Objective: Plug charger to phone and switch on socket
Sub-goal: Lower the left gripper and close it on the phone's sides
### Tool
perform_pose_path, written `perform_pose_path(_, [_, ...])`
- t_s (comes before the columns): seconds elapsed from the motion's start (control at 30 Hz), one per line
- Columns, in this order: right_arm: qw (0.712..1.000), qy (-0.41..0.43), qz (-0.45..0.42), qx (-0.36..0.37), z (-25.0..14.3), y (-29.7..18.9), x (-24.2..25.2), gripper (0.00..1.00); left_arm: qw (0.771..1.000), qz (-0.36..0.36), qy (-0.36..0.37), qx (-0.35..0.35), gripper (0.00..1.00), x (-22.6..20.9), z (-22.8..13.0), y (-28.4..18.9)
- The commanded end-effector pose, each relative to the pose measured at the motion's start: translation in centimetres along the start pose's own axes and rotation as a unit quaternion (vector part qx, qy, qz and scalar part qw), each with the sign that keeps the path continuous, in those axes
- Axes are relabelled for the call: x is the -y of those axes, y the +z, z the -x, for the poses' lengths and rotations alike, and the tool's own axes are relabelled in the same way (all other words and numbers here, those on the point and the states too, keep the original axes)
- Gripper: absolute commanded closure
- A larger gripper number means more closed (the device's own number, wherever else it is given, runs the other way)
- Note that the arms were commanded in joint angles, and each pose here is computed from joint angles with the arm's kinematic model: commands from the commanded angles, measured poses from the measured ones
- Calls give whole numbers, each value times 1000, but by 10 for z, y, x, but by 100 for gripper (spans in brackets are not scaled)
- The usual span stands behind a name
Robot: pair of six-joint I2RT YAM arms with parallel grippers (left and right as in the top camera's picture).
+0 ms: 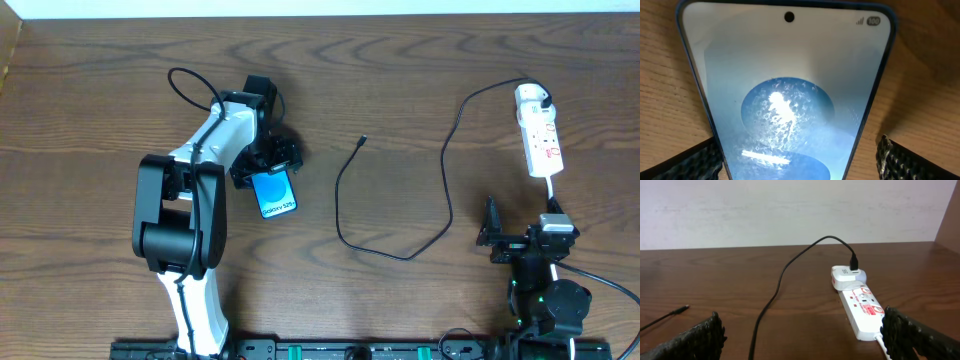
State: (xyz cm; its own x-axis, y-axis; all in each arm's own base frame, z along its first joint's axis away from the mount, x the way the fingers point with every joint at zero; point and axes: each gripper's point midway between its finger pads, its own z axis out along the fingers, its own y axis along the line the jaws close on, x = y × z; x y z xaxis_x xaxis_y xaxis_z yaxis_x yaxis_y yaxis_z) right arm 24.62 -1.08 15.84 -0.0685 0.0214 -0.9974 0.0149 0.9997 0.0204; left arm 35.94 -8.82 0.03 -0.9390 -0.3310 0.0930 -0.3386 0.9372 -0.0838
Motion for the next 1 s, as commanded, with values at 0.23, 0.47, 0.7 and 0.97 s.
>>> perform_pose_path(0.23, [1000,-6,5,-1,-1,0,-2,1,999,53,-1,7,2,-16,-3,7])
perform_pose_path(0.47, [1000,-6,5,-1,-1,0,-2,1,996,69,-35,54,2,-20,13,-1])
perform_pose_path(0.7, [1000,-6,5,-1,-1,0,-2,1,995,77,-32,60,2,-23,15,-2])
perform_pose_path(0.97, [1000,-6,5,-1,-1,0,-2,1,991,96,73,52,2,-28,15,-2])
